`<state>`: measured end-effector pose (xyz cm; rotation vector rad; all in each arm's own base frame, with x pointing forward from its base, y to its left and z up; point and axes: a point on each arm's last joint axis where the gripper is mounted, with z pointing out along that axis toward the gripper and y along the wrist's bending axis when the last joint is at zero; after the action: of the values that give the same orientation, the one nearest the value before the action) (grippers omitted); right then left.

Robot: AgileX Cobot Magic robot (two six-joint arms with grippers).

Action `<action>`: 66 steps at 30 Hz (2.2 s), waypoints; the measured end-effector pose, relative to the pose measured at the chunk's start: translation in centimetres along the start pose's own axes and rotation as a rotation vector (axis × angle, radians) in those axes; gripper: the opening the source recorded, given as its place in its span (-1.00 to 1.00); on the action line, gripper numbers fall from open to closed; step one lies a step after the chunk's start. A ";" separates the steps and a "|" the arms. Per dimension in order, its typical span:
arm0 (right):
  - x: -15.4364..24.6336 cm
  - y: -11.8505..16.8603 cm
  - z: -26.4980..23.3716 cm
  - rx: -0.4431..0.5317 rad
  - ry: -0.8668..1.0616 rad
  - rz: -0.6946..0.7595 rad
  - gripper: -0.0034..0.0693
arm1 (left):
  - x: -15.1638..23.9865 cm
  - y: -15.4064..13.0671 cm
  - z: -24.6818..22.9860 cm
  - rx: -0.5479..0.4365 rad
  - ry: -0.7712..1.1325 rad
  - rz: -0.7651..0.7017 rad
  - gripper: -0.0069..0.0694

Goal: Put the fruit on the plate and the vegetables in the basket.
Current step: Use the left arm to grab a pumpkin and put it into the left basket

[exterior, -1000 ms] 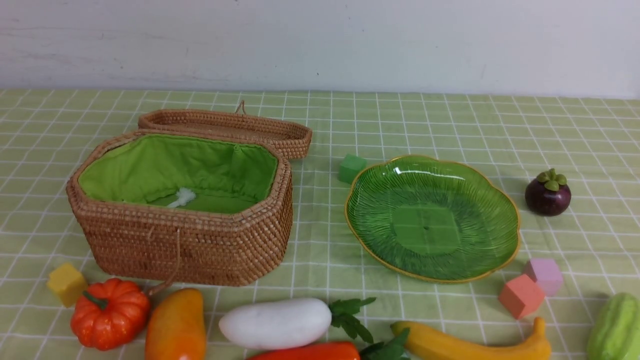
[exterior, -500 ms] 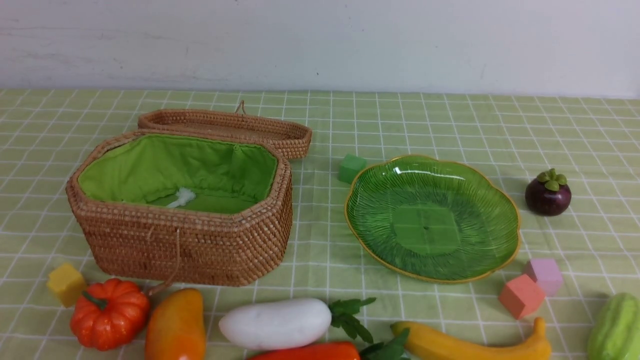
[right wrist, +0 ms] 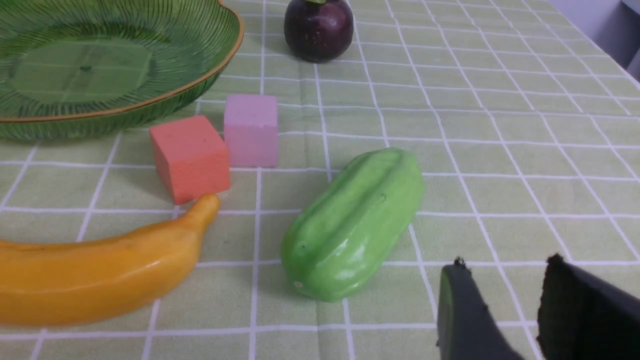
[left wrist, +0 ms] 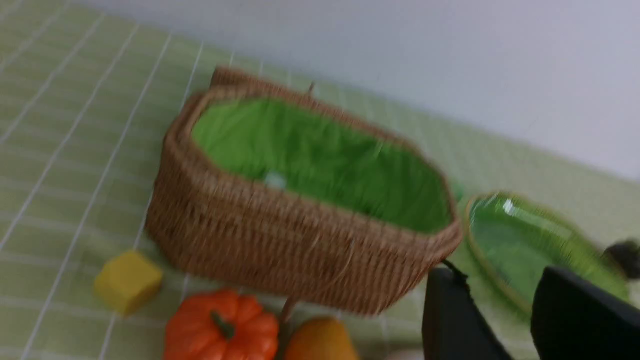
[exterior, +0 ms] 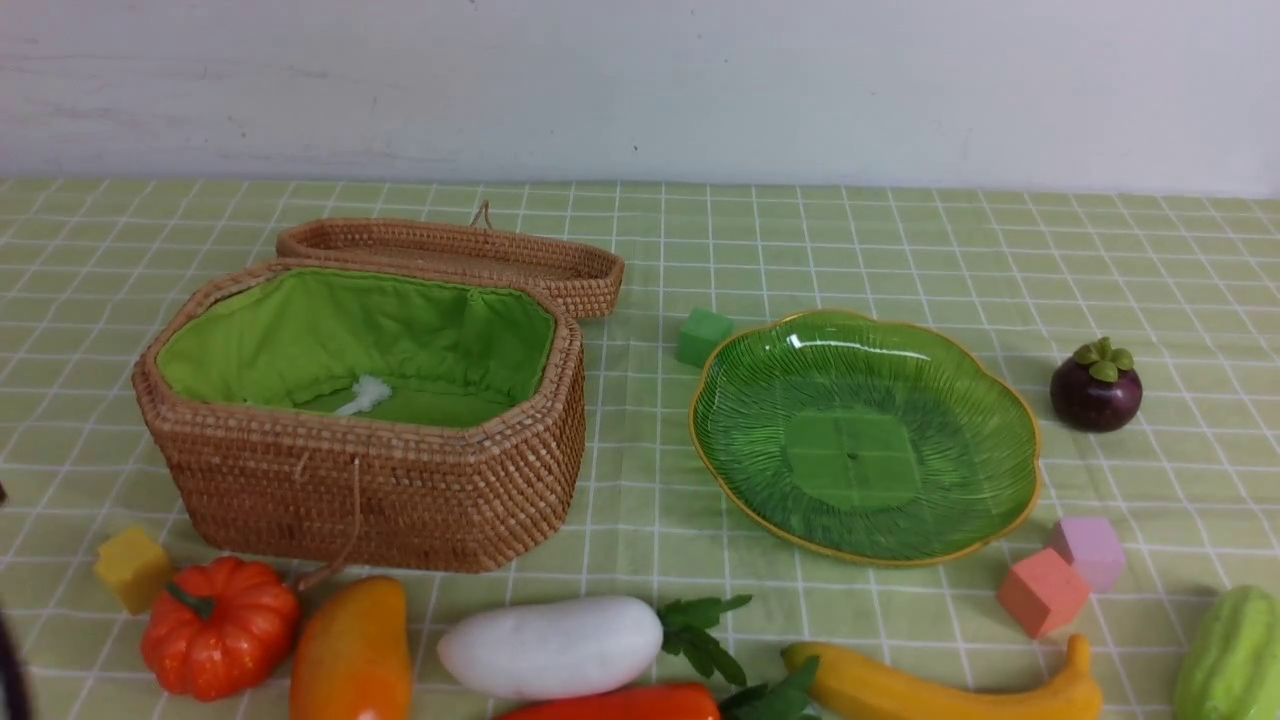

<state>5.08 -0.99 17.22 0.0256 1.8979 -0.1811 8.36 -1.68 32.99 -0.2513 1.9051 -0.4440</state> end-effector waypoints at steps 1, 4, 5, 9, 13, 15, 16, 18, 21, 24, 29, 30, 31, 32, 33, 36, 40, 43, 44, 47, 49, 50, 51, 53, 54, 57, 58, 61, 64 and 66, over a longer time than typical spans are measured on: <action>0.0 0.0 0.0 0.000 0.000 0.000 -0.24 | 0.1 0.2 0.7 -0.026 0.048 0.009 -0.20; 0.0 0.0 0.0 0.000 0.000 0.000 -0.24 | 0.4 0.7 2.5 -0.076 0.138 0.021 -0.20; 0.0 0.0 0.0 0.000 0.000 0.000 -0.24 | 0.4 0.8 3.0 -0.085 0.159 0.021 -0.20; 0.0 0.0 0.0 0.000 0.000 0.000 -0.24 | 0.8 1.3 5.2 -0.131 0.257 -0.015 -0.20; 0.0 0.0 0.0 0.000 0.000 0.000 -0.24 | 1.4 2.1 7.6 -0.226 0.378 -0.143 -0.20; 0.0 0.0 0.0 0.000 0.000 0.000 -0.24 | 1.3 2.3 8.5 -0.271 0.417 -0.180 -0.20; 0.0 0.0 0.0 0.000 0.000 0.000 -0.24 | 1.3 2.5 9.2 -0.312 0.457 -0.206 -0.20; 0.0 0.0 0.0 0.000 0.000 0.000 -0.24 | 0.8 2.7 10.3 -0.365 0.505 -0.212 -0.20; 0.0 0.0 0.0 0.000 0.000 0.000 -0.24 | 0.2 3.0 12.6 -0.441 0.599 -0.202 -0.20; 0.0 0.0 0.0 0.000 0.000 0.000 -0.24 | -0.1 3.4 14.6 -0.477 0.657 -0.164 -0.20; 0.0 0.0 0.0 0.000 0.000 0.000 -0.24 | 0.2 4.3 17.8 -0.509 0.722 -0.102 -0.20; 0.0 0.0 0.0 0.000 0.000 0.000 -0.24 | 0.4 4.5 18.3 -0.512 0.732 -0.098 -0.20; 0.0 0.0 0.0 0.000 0.000 0.000 -0.24 | 0.6 4.6 18.7 -0.511 0.737 -0.092 -0.20; 0.0 0.0 0.0 0.000 0.000 0.000 -0.24 | 0.8 4.7 19.1 -0.511 0.745 -0.086 -0.20; 0.0 0.0 0.0 0.000 0.000 0.000 -0.24 | 1.0 4.9 19.4 -0.509 0.748 -0.078 -0.20; 0.0 0.0 0.0 0.000 0.000 0.000 -0.24 | 1.3 5.2 20.2 -0.506 0.747 -0.068 -0.20; 0.0 0.0 0.0 0.000 0.000 0.000 -0.24 | 1.2 5.2 20.6 -0.491 0.715 -0.061 -0.20; 0.0 0.0 0.0 0.000 0.000 0.000 -0.24 | 1.1 5.2 20.7 -0.485 0.702 -0.060 -0.20; 0.0 0.0 0.0 0.000 0.000 0.000 -0.24 | 1.1 5.2 20.8 -0.484 0.700 -0.059 -0.20; 0.0 0.0 0.0 0.000 0.000 0.000 -0.24 | 1.2 5.2 20.8 -0.484 0.701 -0.060 -0.20; 0.0 0.0 0.0 0.000 0.000 0.000 -0.24 | 1.3 5.3 20.9 -0.486 0.706 -0.060 -0.20; 0.0 0.0 0.0 0.000 0.000 0.000 -0.24 | 1.4 5.3 21.0 -0.488 0.711 -0.060 -0.20; 0.0 0.0 0.0 0.000 0.000 0.000 -0.24 | 1.5 5.4 21.1 -0.491 0.718 -0.060 -0.20; 0.0 0.0 0.0 0.000 0.000 0.000 -0.24 | 1.9 5.6 21.4 -0.499 0.737 -0.063 -0.20; 0.0 0.0 0.0 0.000 0.000 0.000 -0.24 | 2.0 5.7 21.5 -0.503 0.745 -0.064 -0.20; 0.0 0.0 0.0 0.000 0.000 0.000 -0.24 | 2.2 5.7 21.7 -0.505 0.756 -0.070 -0.20; 0.0 0.0 0.0 0.000 0.000 0.000 -0.24 | 2.3 5.8 21.7 -0.506 0.757 -0.071 -0.20; 0.0 0.0 0.0 0.000 0.000 0.000 -0.24 | 2.3 5.7 21.7 -0.504 0.757 -0.075 -0.20; 0.0 0.0 0.0 0.000 0.000 0.000 -0.24 | 2.3 5.7 21.7 -0.497 0.761 -0.073 -0.20; 0.0 0.0 0.0 0.000 0.000 0.000 -0.24 | 2.3 5.6 21.7 -0.489 0.769 -0.074 -0.20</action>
<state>5.08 -0.99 17.22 0.0256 1.8979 -0.1811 27.84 -1.50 21.70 -0.5257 2.7589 -0.1069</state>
